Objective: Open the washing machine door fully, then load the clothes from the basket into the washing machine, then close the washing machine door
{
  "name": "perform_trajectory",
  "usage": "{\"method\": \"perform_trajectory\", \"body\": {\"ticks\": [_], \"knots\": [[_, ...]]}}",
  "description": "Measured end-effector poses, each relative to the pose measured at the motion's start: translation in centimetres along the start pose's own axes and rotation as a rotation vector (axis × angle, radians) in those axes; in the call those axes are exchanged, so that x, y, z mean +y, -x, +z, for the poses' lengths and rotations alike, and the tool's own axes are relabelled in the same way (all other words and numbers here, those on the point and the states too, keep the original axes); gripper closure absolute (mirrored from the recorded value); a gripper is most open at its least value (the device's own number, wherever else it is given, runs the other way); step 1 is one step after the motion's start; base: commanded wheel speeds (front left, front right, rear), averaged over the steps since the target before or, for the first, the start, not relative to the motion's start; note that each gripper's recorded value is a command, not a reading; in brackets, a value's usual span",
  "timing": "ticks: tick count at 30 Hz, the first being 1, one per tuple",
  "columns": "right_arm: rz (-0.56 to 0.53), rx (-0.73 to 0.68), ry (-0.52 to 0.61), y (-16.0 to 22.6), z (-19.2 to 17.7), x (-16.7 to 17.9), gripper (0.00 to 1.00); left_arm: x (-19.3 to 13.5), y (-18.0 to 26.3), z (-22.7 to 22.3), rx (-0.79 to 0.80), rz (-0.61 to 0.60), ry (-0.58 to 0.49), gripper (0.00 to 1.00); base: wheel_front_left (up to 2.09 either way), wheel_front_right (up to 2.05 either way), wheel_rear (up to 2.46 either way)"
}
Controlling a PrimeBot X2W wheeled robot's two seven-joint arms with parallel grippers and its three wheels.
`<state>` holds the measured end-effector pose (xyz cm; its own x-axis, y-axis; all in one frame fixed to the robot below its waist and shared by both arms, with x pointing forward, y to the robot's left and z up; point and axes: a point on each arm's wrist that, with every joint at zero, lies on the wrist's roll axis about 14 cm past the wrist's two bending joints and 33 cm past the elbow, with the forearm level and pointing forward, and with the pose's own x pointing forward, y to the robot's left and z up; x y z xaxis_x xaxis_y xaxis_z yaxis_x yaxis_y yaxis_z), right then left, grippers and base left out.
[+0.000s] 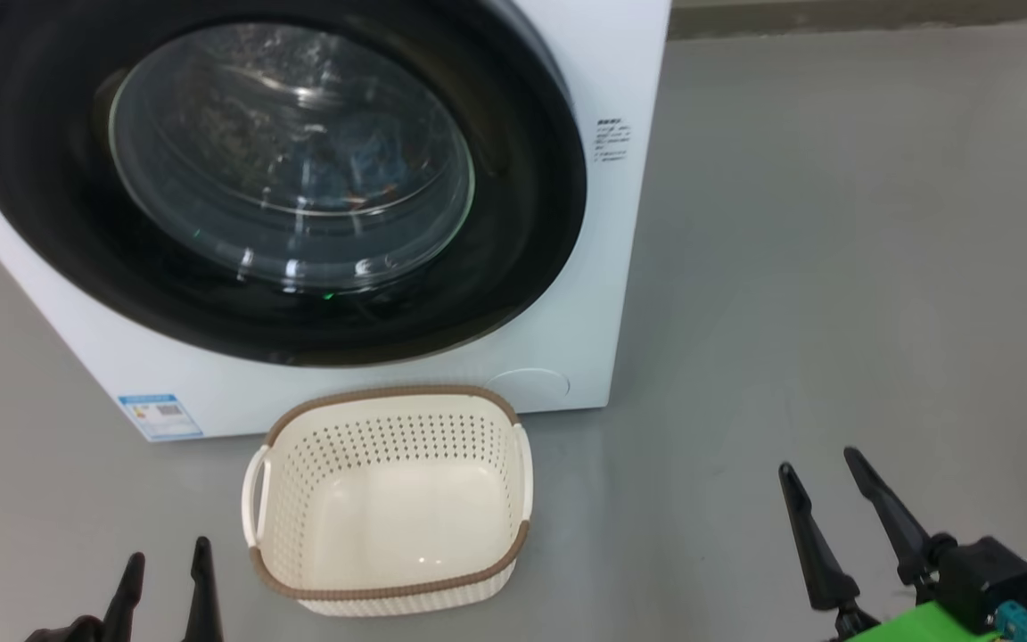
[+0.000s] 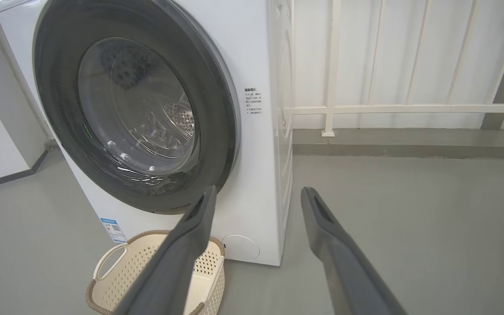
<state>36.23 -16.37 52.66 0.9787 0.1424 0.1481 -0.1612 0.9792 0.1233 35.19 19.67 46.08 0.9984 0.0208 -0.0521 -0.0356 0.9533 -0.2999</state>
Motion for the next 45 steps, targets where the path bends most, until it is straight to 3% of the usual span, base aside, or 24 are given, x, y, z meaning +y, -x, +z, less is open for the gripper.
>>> {"method": "perform_trajectory", "body": {"ticks": [9, 21, 22, 29, 45], "knots": [[-0.055, 0.014, 0.023, 2.4, -0.2, -1.1, 0.00, -0.9, 0.7, 0.0, 0.003, -0.037, -0.003, 0.00, 0.00, 0.00, 0.00], [-0.054, 0.018, 0.013, 2.2, -0.4, -0.9, 0.00, -0.9, 0.8, 0.4, -0.011, -0.036, -0.007, 0.00, 0.00, 0.00, 0.00], [-0.054, 0.019, 0.012, 2.1, -0.5, -0.9, 1.00, -0.9, 0.8, 0.4, -0.010, -0.037, -0.007, 1.00, 0.00, 0.00, 0.00], [-0.074, 0.117, -0.008, 3.4, -3.5, -1.2, 1.00, -1.1, 1.9, -2.7, 0.079, -0.009, 0.037, 1.00, 0.00, 0.00, 0.00], [-0.138, 0.141, -0.198, 3.7, -4.3, -2.0, 1.00, -0.4, 1.9, -3.1, 0.105, 0.041, 0.201, 1.00, 0.00, 0.00, 0.00]]}}
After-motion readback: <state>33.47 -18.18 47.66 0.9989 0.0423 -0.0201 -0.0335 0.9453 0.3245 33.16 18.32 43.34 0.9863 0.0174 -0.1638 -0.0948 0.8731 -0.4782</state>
